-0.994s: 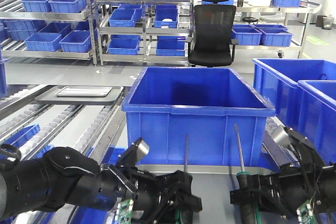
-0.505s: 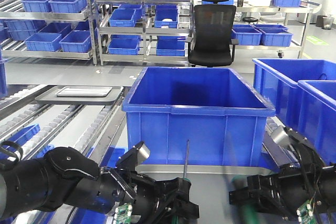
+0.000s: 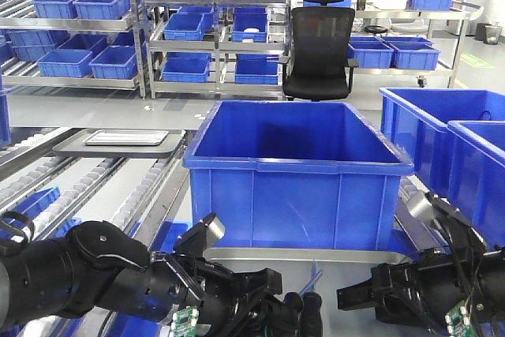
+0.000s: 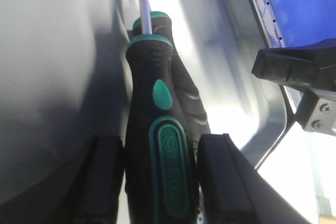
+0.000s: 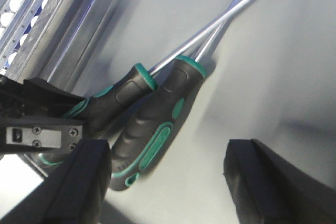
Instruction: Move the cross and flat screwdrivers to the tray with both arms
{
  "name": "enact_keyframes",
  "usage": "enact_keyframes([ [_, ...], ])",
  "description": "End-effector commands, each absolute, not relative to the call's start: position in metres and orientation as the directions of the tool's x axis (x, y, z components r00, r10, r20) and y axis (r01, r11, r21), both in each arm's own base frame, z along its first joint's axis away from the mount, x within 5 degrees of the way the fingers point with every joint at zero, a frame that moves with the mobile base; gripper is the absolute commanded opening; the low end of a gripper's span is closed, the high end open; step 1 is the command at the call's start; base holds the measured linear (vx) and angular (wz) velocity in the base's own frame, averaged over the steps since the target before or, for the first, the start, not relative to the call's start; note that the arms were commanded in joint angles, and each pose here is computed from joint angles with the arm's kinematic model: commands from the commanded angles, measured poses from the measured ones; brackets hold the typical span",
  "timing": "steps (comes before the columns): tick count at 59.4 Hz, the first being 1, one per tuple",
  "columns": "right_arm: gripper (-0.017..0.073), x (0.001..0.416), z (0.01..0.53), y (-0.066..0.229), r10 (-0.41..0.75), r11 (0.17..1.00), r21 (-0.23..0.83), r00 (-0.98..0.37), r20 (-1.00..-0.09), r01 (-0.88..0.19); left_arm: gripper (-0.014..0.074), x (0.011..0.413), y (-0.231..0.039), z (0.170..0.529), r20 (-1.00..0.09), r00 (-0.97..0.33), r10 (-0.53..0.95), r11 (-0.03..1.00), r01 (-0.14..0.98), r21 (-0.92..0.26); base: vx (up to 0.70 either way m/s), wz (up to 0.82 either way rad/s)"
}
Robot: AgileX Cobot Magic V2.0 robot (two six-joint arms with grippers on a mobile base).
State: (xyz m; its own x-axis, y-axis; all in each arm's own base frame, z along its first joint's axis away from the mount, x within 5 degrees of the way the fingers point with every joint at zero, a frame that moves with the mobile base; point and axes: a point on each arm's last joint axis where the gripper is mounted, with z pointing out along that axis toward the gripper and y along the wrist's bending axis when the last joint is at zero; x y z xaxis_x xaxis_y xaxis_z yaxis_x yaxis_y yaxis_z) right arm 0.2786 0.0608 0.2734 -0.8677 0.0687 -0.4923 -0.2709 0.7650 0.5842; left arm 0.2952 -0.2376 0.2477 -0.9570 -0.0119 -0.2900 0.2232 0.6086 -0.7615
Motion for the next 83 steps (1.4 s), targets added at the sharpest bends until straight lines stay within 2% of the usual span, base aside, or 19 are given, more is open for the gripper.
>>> enact_keyframes([
  [1,0.0533,0.278,0.293,0.063,0.097,0.738,0.604,-0.838,-0.537,-0.301,0.0437,0.293,-0.239,0.278,-0.33,-0.942,-0.058,0.549,0.246,-0.799,0.0,0.0],
  [17,0.0533,0.278,0.293,0.063,0.095,0.738,0.604,-0.839,-0.536,-0.302,0.055,0.292,-0.239,0.276,-0.338,-0.941,-0.024,0.558,0.268,-0.785,0.0,0.0],
  [28,0.0533,0.277,0.292,0.063,0.082,0.738,0.6,-0.843,-0.532,-0.307,0.0534,0.291,-0.238,0.276,-0.35,-0.937,0.0,0.568,0.288,-0.771,0.0,0.0],
  [35,0.0513,0.275,0.294,0.063,0.072,0.735,0.6,-0.844,-0.532,-0.316,0.0441,0.293,-0.238,0.282,-0.373,-0.928,-0.001,0.566,0.307,-0.765,0.0,0.0],
  [39,0.0465,0.272,0.298,0.063,0.067,0.738,0.591,-0.836,-0.545,-0.326,0.0337,0.294,-0.238,0.289,-0.399,-0.917,0.008,0.569,0.332,-0.752,0.0,0.0],
  [45,0.0323,0.265,0.309,0.063,0.071,0.741,0.574,-0.809,-0.584,-0.349,0.0113,0.293,-0.235,0.31,-0.481,-0.876,0.03,0.574,0.409,-0.709,0.0,0.0],
  [48,0.0206,0.258,0.319,0.062,0.072,0.745,0.557,-0.785,-0.615,-0.368,-0.0001,0.29,-0.232,0.323,-0.533,-0.845,0.046,0.58,0.457,-0.675,0.0,0.0],
  [50,0.0142,0.255,0.324,0.062,0.074,0.747,0.547,-0.77,-0.634,-0.378,-0.0009,0.288,-0.23,0.332,-0.57,-0.82,0.051,0.583,0.487,-0.65,0.0,0.0],
  [54,-0.0017,0.243,0.338,0.06,0.063,0.759,0.503,-0.723,-0.688,-0.413,-0.0006,0.283,-0.224,0.35,-0.634,-0.771,0.06,0.592,0.539,-0.6,0.0,0.0],
  [57,-0.0014,0.233,0.349,0.059,0.047,0.776,0.456,-0.681,-0.731,-0.436,0.0,0.276,-0.216,0.364,-0.689,-0.721,0.074,0.608,0.58,-0.542,0.0,0.0],
  [63,-0.001,0.204,0.373,0.05,-0.049,0.844,0.255,-0.54,-0.84,-0.472,0.0001,0.261,-0.199,0.387,-0.774,-0.62,0.125,0.656,0.638,-0.405,0.0,0.0],
  [67,-0.0009,0.179,0.389,0.041,-0.127,0.889,0.086,-0.423,-0.897,-0.45,0.0003,0.251,-0.184,0.398,-0.812,-0.564,0.152,0.707,0.636,-0.309,0.0,0.0],
  [71,-0.0009,0.153,0.397,0.033,-0.167,0.92,-0.034,-0.311,-0.936,-0.391,0.0003,0.236,-0.165,0.408,-0.854,-0.494,0.165,0.757,0.618,-0.211,0.0,0.0],
  [77,-0.0009,0.112,0.387,0.024,-0.174,0.949,-0.12,-0.165,-0.971,-0.292,0.0003,0.212,-0.138,0.403,-0.902,-0.4,0.165,0.819,0.564,-0.101,0.0,0.0],
  [83,-0.0009,0.076,0.364,0.02,-0.137,0.967,-0.126,-0.036,-0.99,-0.223,0.0003,0.183,-0.114,0.385,-0.943,-0.307,0.129,0.844,0.533,-0.059,0.0,0.0],
])
